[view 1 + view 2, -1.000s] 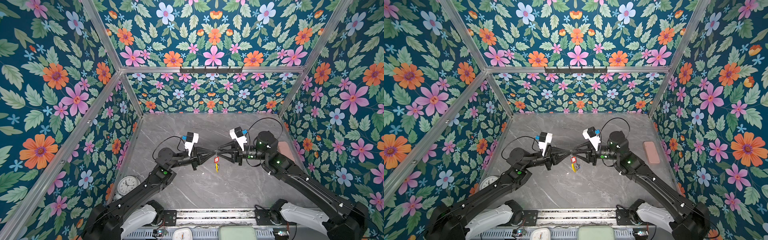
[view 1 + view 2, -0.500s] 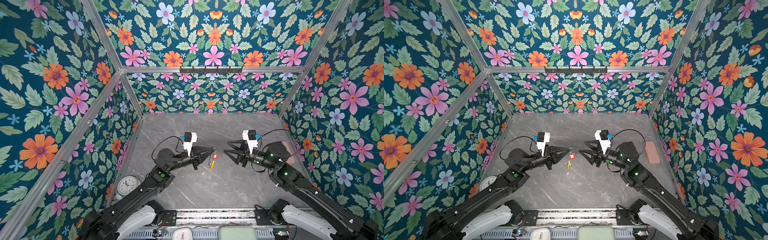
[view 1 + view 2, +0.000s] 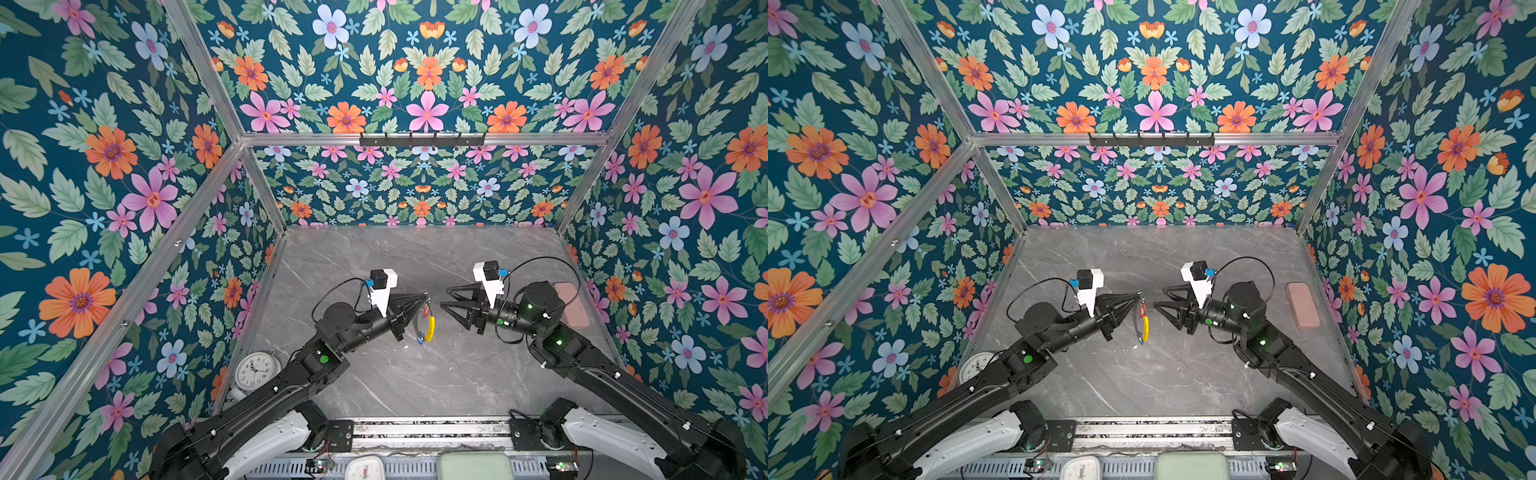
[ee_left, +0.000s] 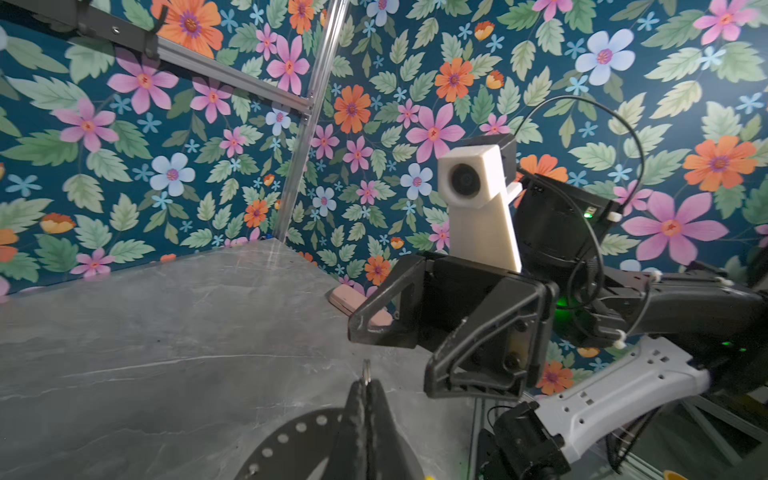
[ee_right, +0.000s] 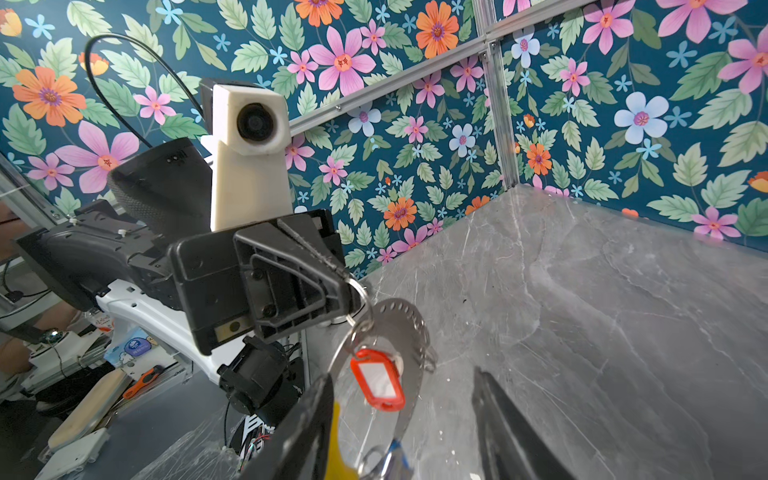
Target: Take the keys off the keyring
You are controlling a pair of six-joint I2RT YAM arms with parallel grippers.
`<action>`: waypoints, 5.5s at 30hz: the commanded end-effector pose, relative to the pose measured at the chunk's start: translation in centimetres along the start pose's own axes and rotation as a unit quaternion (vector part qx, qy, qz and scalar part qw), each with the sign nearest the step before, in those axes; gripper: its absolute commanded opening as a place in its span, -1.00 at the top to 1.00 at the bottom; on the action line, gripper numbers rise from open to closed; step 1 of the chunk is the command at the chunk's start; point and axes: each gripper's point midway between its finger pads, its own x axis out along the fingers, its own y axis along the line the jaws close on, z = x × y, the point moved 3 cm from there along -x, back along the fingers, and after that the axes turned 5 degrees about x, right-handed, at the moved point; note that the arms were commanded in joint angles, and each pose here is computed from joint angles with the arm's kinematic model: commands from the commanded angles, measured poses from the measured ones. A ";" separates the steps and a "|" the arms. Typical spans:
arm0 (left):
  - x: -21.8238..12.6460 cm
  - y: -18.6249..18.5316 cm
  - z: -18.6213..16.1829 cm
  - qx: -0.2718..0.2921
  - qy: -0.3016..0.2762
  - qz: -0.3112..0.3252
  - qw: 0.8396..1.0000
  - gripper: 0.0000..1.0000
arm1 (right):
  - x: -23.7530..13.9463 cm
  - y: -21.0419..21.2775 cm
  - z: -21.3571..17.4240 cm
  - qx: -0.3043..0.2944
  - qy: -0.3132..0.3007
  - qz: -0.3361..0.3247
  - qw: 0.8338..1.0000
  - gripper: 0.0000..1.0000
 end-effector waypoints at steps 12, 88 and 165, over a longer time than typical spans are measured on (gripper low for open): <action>0.0 1.5 -0.1 0.047 -0.031 0.047 0.997 1.00 | -0.6 -2.7 0.3 0.023 -0.046 -0.086 0.995 -0.23; -1.0 -3.8 -2.4 -0.013 0.068 -0.172 0.983 0.39 | 0.6 3.2 -0.7 -0.027 0.211 0.094 0.973 1.00; -2.1 -2.0 2.2 -0.068 -0.106 -0.199 0.972 1.00 | 0.5 4.2 4.1 0.016 -0.055 0.098 0.994 0.18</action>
